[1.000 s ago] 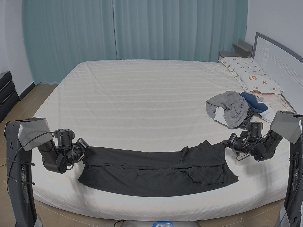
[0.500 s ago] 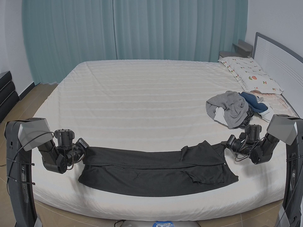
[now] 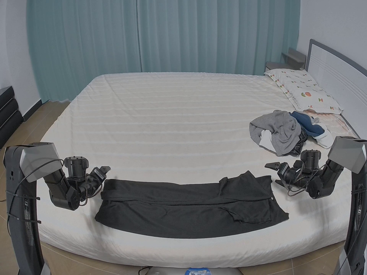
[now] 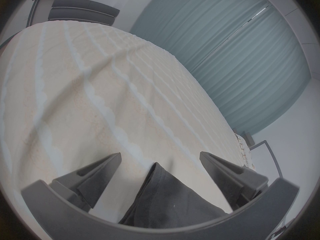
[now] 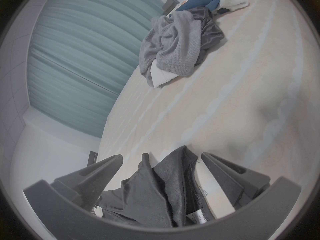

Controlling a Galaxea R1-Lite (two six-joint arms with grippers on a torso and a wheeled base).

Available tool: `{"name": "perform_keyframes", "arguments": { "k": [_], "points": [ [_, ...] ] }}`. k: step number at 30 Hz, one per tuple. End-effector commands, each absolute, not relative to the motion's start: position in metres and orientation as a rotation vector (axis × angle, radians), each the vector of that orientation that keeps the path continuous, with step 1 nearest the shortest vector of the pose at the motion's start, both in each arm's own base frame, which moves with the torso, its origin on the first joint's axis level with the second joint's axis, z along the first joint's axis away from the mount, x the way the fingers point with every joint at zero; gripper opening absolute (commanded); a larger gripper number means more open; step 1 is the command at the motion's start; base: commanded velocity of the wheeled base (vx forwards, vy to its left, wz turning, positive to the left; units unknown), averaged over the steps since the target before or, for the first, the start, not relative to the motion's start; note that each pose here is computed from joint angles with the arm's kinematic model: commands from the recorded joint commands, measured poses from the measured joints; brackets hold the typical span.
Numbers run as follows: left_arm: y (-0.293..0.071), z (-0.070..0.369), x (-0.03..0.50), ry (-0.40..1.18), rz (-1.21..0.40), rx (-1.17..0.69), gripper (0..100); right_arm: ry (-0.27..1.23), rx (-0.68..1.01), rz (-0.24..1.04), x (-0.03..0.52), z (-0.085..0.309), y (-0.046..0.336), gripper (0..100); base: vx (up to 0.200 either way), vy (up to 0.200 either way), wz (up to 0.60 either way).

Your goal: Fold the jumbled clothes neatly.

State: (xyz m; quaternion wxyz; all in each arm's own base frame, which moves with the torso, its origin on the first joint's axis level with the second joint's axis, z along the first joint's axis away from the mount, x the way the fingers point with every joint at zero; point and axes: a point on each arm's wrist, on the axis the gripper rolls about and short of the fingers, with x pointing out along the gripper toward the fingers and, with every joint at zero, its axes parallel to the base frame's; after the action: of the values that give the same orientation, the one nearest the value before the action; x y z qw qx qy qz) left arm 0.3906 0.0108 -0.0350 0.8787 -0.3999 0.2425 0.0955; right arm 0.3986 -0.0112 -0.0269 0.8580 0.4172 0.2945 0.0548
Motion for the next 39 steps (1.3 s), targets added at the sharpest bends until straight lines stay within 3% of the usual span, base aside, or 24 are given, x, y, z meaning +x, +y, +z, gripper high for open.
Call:
{"name": "perform_keyframes", "arguments": {
  "k": [1, 9, 19, 31, 39],
  "points": [
    [0.015, -0.019, 0.384, 0.487, 0.191, -0.844, 100, 0.587, 0.893, 0.111, 0.395, -0.010, -0.015, 100, 0.000, 0.000, 0.00],
    [0.010, 0.010, 0.376, 0.450, 0.146, -0.842, 100, 0.544, 0.876, 0.093, 0.389, 0.015, -0.013, 100, 0.000, 0.000, 0.00],
    [0.009, -0.010, 0.341, 0.564, 0.193, -0.844, 100, 0.640, 0.911, 0.022, 0.342, 0.005, -0.023, 100, 0.000, 0.000, 0.00],
    [-0.007, -0.018, 0.316, 0.609, 0.117, -0.830, 100, 0.666, 0.915, 0.035, 0.334, -0.003, -0.019, 100, -0.050, 0.000, 0.00],
    [-0.010, -0.028, 0.303, 0.645, 0.079, -0.723, 100, 0.673, 0.918, 0.038, 0.333, -0.003, -0.018, 100, 0.000, 0.000, 0.00]
  ]
}}
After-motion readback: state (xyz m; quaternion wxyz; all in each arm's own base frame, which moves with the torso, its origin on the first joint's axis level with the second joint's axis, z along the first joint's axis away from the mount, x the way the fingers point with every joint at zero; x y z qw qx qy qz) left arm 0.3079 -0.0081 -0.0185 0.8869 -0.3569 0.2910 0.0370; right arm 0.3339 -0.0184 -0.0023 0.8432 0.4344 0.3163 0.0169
